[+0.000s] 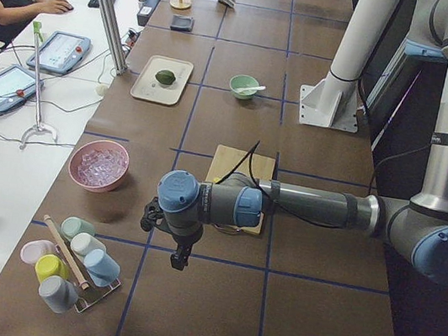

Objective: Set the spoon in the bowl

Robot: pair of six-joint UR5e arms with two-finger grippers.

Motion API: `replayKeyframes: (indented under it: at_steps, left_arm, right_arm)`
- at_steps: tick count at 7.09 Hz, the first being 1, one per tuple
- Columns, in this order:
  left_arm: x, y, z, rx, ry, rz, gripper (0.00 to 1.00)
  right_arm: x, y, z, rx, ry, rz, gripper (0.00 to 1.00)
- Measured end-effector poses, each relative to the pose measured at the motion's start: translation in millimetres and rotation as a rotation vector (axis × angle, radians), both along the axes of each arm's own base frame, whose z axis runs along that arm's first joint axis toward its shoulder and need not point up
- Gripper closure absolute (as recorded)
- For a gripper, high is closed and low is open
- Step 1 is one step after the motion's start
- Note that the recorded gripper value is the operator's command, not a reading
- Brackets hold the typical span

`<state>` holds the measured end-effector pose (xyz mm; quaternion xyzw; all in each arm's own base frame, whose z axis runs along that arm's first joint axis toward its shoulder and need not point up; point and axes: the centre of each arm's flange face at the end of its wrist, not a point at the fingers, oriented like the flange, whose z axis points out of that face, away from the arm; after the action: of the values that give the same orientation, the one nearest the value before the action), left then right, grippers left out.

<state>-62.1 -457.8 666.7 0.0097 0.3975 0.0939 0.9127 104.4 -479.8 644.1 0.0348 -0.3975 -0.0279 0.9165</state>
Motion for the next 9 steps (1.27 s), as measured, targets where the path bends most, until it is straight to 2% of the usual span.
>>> replayKeyframes:
  at_steps: [5, 9]
  left_arm:
    - [-16, 1, 1, -0.075, -0.021, -0.101, 0.0]
    - [-16, 2, 1, -0.079, -0.023, -0.107, 0.0]
  right_arm:
    - [1, 0, 1, 0.002, 0.006, -0.002, 0.0]
    - [1, 1, 3, -0.004, 0.007, -0.001, 0.0]
